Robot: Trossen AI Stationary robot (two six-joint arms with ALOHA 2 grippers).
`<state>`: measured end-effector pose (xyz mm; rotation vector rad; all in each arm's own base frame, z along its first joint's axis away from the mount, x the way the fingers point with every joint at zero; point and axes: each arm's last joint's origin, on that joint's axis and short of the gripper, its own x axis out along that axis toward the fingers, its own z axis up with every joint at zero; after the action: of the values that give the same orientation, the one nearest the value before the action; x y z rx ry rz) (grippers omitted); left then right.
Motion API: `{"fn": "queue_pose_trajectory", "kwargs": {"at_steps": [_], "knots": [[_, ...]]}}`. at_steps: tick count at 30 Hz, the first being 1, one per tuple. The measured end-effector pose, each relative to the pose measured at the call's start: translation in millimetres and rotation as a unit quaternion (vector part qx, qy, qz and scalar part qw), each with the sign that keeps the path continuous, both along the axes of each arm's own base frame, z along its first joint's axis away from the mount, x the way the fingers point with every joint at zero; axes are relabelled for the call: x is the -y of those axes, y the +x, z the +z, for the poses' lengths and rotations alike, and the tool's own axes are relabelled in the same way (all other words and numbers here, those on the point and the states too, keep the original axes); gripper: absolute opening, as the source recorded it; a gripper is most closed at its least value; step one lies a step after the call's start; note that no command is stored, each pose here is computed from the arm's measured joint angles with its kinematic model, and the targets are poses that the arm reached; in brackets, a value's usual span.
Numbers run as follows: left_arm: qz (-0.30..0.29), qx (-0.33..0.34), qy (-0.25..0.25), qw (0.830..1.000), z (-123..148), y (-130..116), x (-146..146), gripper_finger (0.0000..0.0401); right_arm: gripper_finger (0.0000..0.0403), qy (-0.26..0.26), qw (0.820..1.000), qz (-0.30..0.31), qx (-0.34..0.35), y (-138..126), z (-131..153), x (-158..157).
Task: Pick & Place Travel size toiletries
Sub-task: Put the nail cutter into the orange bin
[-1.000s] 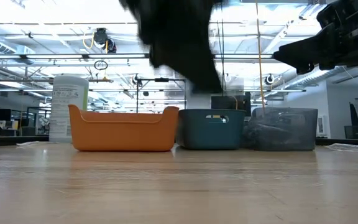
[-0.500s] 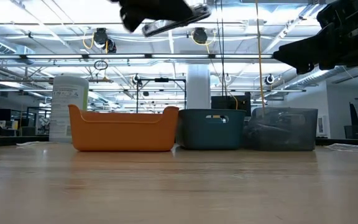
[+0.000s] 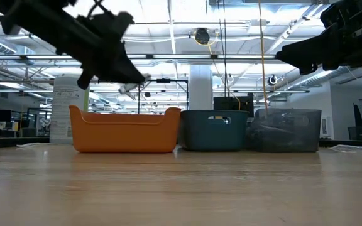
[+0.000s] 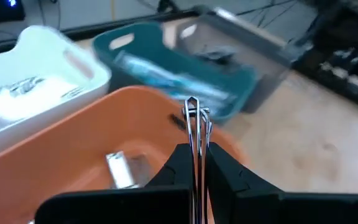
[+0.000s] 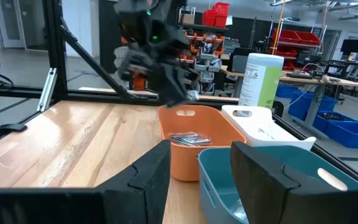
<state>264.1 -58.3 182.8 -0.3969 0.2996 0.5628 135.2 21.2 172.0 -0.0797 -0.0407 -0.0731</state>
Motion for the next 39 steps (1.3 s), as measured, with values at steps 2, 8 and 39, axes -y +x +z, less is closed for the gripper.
{"fn": "queue_pose_trajectory", "kwargs": {"at_steps": [2, 8, 39], "knots": [[0.008, -0.014, -0.007, 1.000, -5.2, -0.8, -8.9, 0.0008, 0.0155, 0.000, 1.000, 0.000, 0.000, 0.0, 0.0, 0.0], [0.045, -0.036, -0.027, 0.998, -13.6, 1.3, -29.2, 0.0030, 0.0155, 0.000, 1.000, 0.000, 0.000, 0.0, 0.0, 0.0], [0.041, -0.044, -0.070, 0.996, -16.7, 1.5, -37.9, 0.0181, 0.0155, 0.000, 1.000, 0.000, 0.000, 0.0, -0.1, 0.0]]}}
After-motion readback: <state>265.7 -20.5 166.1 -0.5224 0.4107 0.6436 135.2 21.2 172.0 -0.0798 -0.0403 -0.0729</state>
